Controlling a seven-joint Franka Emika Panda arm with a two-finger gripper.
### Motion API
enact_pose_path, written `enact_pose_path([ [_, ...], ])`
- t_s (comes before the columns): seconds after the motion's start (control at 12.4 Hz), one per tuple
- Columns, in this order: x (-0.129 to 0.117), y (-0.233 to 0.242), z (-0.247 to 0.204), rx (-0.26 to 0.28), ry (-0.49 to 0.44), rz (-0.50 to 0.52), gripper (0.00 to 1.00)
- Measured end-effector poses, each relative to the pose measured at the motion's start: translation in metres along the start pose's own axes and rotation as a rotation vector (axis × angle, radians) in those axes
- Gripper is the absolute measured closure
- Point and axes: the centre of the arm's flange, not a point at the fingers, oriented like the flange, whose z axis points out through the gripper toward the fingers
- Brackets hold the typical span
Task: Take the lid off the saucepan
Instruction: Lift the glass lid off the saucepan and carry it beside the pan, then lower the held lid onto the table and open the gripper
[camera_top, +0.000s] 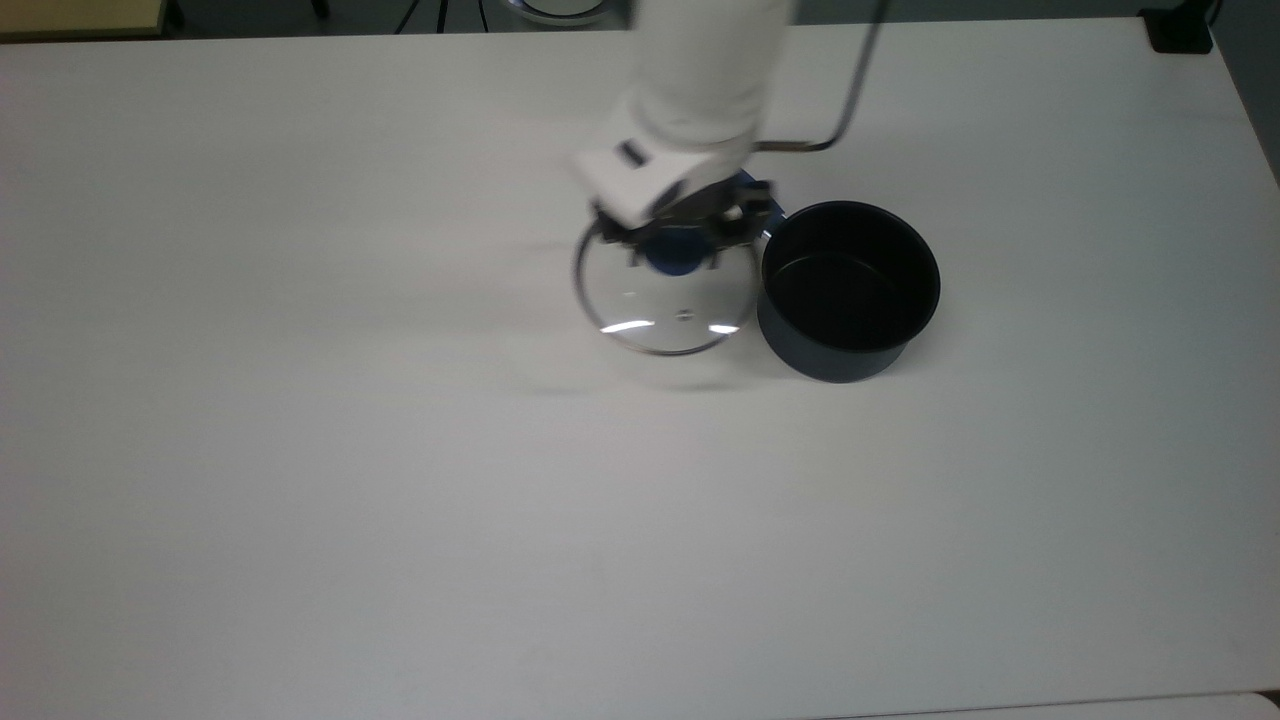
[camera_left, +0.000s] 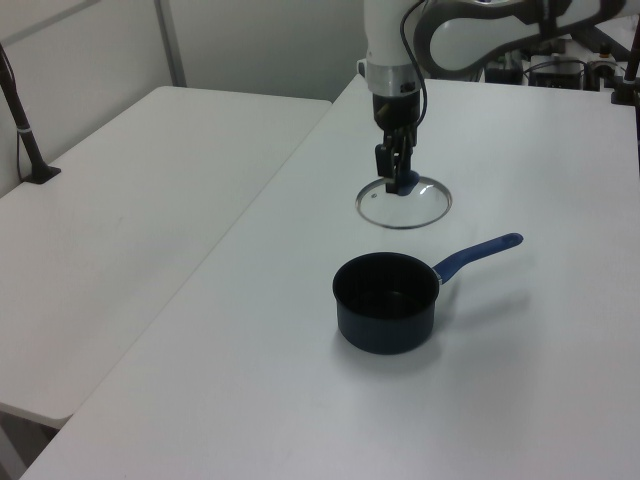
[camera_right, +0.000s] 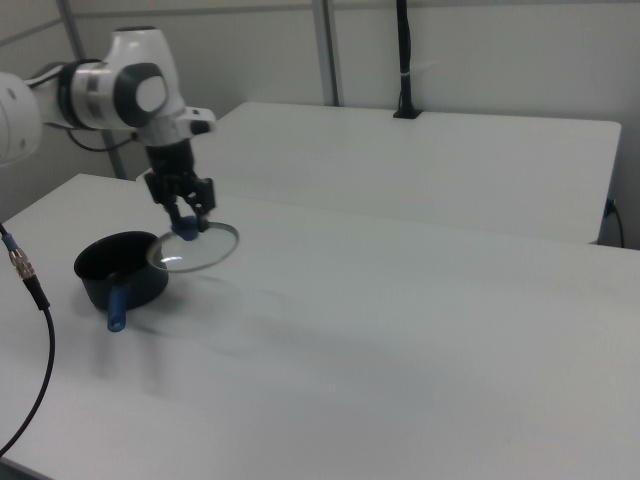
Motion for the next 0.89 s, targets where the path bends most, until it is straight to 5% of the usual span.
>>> enact_pose_path([
  [0.32, 0.001, 0.081, 0.045, -0.003, -0.093, -0.036, 0.33],
  [0.89, -0.048, 0.121, 0.087, 0.017, -0.221, -0.163, 0.33],
])
